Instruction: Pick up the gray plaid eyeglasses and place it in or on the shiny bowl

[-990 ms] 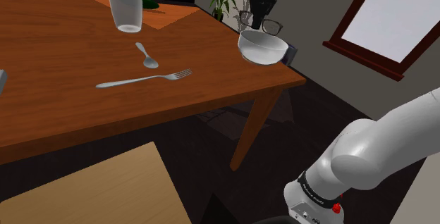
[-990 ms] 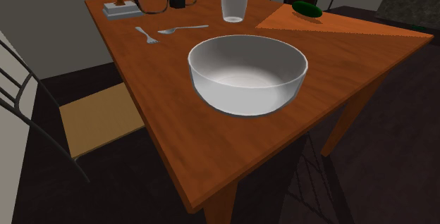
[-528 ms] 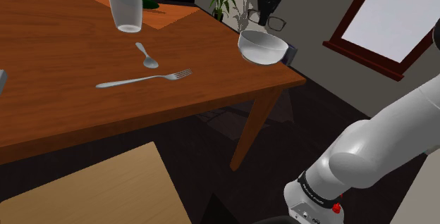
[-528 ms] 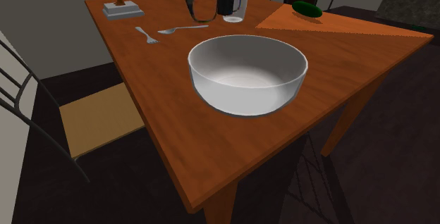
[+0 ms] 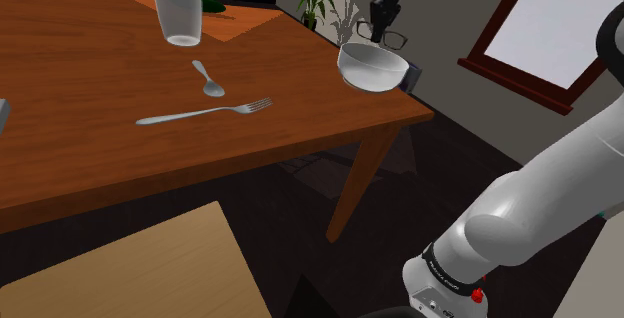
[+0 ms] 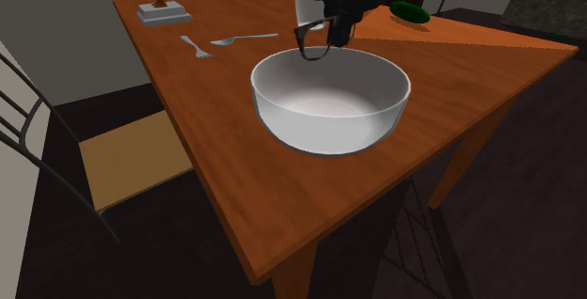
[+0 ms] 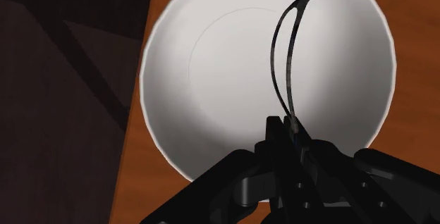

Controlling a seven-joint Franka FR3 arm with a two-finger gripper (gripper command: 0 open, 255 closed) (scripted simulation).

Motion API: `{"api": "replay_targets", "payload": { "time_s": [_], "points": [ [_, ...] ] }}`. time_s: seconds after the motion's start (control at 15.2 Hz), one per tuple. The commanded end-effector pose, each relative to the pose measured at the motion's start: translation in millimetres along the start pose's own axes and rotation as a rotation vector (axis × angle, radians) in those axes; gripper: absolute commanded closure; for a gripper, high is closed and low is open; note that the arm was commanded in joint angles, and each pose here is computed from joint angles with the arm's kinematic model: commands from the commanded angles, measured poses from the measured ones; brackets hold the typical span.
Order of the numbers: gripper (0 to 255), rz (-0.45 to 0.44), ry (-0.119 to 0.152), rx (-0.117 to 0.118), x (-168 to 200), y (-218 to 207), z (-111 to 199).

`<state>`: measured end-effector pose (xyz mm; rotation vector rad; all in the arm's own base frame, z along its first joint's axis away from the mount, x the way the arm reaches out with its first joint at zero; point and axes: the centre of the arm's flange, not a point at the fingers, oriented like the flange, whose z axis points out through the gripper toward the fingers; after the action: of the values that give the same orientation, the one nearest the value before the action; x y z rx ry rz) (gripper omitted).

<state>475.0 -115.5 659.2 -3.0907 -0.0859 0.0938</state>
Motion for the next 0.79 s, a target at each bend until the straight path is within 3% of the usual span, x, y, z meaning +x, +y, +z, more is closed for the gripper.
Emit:
{"api": "replay_targets", "payload": {
  "time_s": [0.0, 0.33, 0.73],
  "points": [
    [255, 0.000, 0.000, 0.000, 2, 1, 11],
    [255, 0.000, 0.000, 0.000, 3, 2, 40],
    [255, 0.000, 0.000, 0.000, 3, 2, 40]
  ]
}}
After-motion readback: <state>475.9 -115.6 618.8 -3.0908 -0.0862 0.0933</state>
